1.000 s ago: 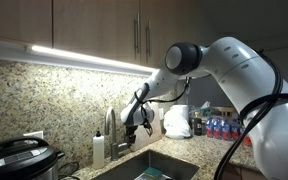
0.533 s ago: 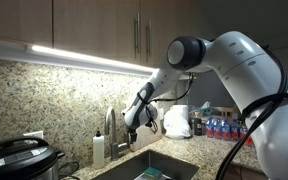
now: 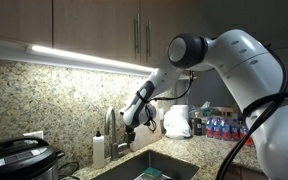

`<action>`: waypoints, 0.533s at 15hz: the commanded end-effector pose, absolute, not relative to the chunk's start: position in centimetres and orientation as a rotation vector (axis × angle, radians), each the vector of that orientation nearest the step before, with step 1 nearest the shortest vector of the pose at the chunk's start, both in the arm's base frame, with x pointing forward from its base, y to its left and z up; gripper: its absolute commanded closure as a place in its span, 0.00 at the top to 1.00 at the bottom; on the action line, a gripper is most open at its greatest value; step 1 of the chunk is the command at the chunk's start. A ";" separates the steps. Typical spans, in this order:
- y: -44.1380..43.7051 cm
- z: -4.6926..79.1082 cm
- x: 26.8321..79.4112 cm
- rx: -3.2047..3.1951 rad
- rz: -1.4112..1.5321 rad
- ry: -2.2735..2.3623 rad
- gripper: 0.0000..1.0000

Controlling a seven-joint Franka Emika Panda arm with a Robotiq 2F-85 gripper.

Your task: Turn the tap faucet to the left, then open the tap

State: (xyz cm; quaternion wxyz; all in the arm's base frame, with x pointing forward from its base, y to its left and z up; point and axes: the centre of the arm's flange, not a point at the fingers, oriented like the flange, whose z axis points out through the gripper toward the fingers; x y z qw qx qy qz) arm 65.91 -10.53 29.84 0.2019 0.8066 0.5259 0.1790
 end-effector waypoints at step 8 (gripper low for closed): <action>-10.0 29.6 66.5 2.268 0.492 1.494 1.00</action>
